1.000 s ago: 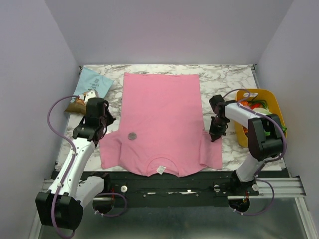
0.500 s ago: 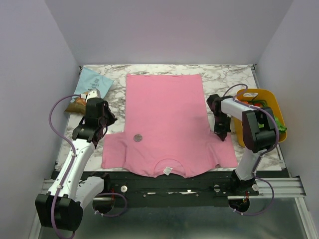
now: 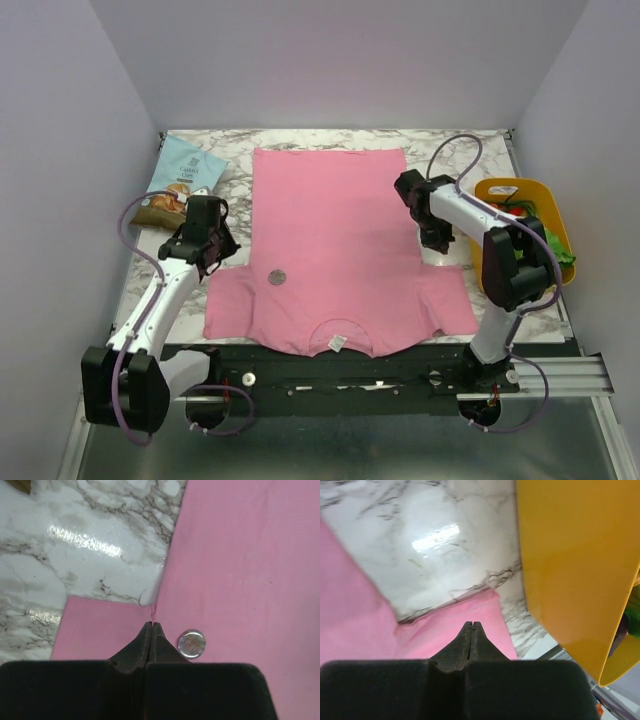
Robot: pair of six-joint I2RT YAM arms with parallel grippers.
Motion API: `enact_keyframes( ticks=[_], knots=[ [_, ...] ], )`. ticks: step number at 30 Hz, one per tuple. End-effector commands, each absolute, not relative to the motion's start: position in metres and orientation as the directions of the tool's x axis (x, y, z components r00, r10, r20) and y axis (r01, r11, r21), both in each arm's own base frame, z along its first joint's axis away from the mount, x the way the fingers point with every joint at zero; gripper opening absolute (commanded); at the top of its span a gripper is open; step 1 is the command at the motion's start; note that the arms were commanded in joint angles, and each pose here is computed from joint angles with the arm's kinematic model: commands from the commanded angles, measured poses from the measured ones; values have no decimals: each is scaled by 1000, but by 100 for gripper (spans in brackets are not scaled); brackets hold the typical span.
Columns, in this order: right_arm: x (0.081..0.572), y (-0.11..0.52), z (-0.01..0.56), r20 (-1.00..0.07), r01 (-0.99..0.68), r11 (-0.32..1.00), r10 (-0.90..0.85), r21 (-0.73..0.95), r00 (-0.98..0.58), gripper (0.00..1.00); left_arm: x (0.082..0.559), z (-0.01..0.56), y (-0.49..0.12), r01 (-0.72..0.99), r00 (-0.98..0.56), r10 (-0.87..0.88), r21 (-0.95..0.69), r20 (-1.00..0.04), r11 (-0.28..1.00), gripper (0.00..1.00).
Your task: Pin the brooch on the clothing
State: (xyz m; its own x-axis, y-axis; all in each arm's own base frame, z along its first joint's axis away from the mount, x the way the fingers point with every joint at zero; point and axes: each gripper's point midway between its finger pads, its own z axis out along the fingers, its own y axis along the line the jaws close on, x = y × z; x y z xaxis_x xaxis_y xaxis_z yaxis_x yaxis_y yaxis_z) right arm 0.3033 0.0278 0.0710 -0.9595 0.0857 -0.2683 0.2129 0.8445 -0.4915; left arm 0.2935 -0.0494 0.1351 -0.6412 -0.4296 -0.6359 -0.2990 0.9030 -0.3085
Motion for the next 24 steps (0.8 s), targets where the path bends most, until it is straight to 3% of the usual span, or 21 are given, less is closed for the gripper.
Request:
enact_keyframes(
  ticks=[1,4,7,16,24],
  knots=[
    [315,67,103,-365,181,930,55,-320,-930,1,272,101,-53,-323,-765,-402,-240,-503,915,0],
    [317,107,116,-406,91,993,53,-74,-912,1,262,87,-50,-333,-810,-380,-184,-447,925,0],
    [313,125,127,-438,40,998,58,49,-897,1,247,71,-44,-350,-851,-363,-105,-378,931,0],
    [306,122,121,-450,15,999,36,49,-892,1,226,16,-37,-352,-925,-318,150,-208,924,0],
    [294,130,105,-409,3,995,43,98,-912,1,222,20,-3,-343,-936,-282,377,-208,861,0]
  ],
)
